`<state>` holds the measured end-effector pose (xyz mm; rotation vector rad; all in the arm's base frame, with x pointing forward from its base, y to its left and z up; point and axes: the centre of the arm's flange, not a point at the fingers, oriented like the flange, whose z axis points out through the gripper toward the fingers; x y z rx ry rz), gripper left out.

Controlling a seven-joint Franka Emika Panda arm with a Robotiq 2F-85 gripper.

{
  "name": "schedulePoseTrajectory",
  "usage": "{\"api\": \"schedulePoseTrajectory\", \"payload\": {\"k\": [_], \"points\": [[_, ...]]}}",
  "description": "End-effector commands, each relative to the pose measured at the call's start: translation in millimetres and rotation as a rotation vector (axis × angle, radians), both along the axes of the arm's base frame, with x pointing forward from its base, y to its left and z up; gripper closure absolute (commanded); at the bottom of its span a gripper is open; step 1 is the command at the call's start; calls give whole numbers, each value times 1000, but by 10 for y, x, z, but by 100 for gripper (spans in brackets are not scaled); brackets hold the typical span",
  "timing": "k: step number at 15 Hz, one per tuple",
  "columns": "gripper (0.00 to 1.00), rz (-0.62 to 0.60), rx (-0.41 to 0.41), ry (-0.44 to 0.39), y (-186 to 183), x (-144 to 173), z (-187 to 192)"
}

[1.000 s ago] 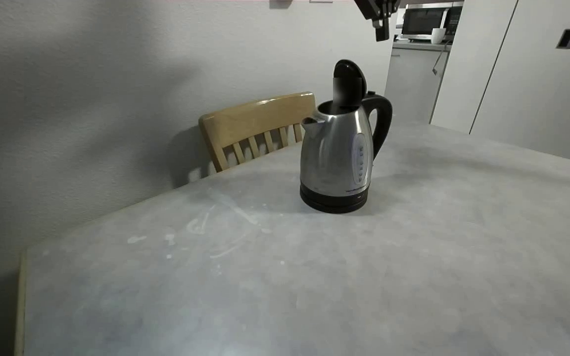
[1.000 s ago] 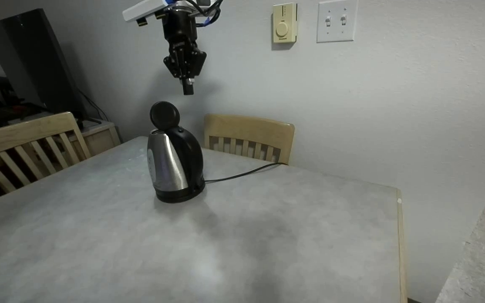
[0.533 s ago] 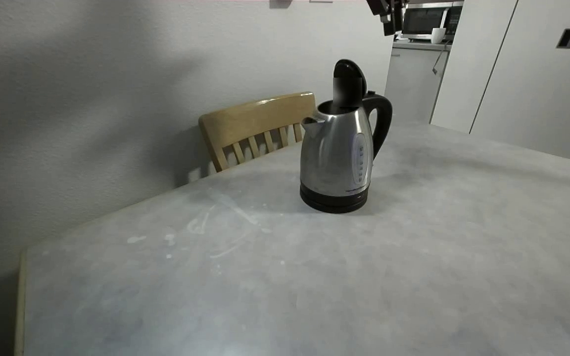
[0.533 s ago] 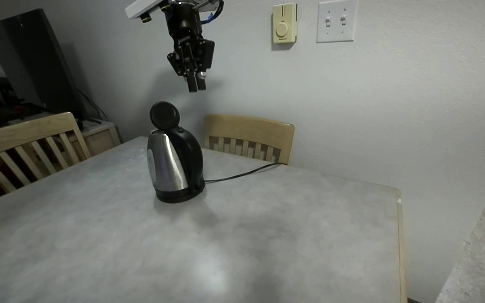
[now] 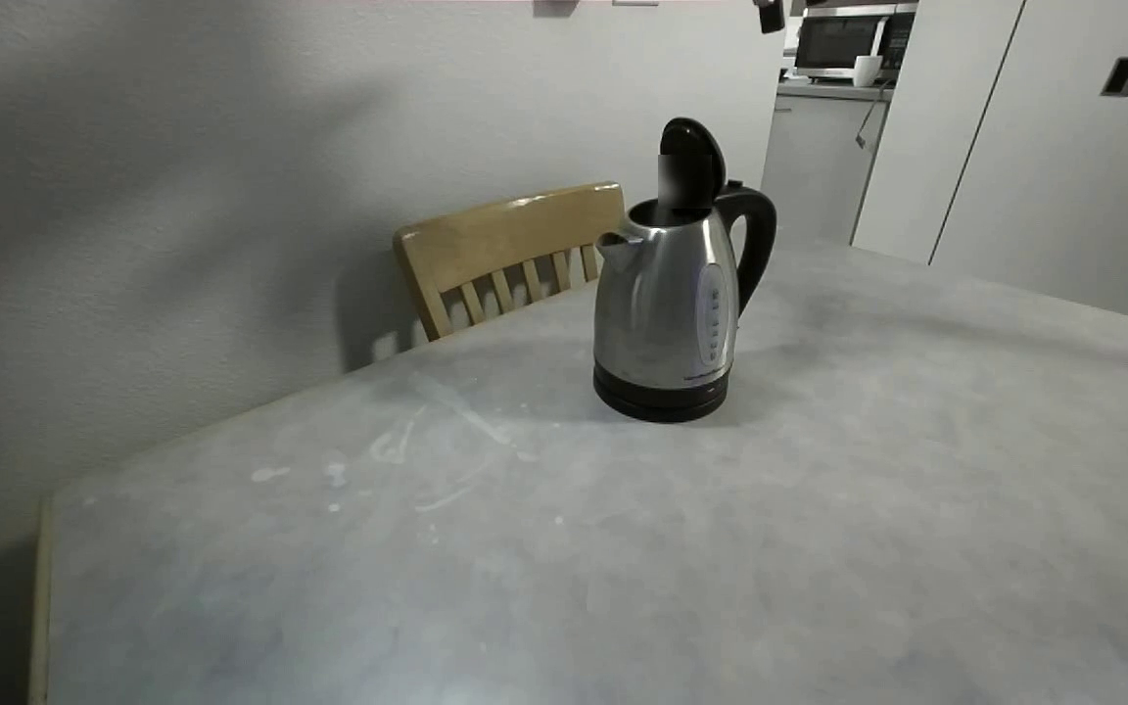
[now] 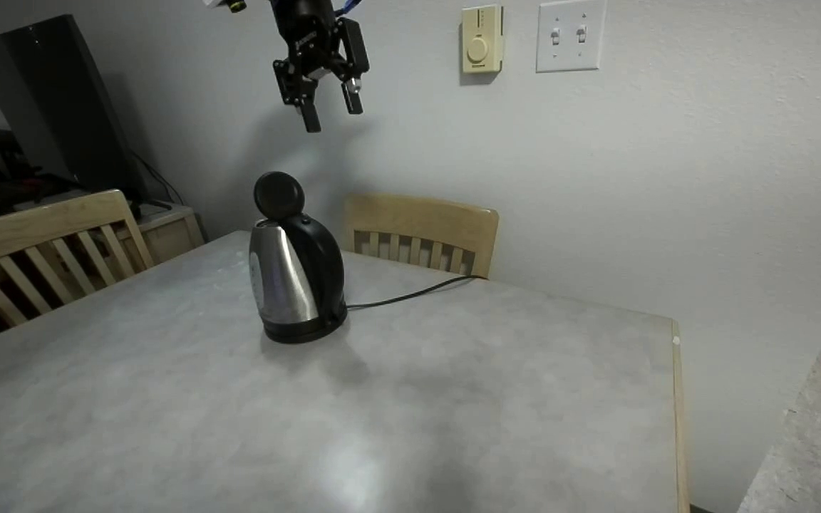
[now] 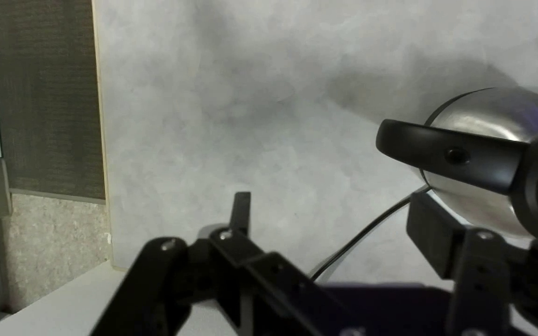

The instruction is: Open the lid of the electric kettle

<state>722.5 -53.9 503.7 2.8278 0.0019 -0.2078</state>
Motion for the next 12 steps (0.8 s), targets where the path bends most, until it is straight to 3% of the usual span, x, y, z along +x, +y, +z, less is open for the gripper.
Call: {"api": "schedulePoseTrajectory", "payload": {"k": [1,8,9,12], "points": [[0,10,14,7,77,-161,212],[0,4,80,-30,234,-223,399],[0,10,44,-37,195,-113,356],[0,14,58,-43,234,-122,387]]}}
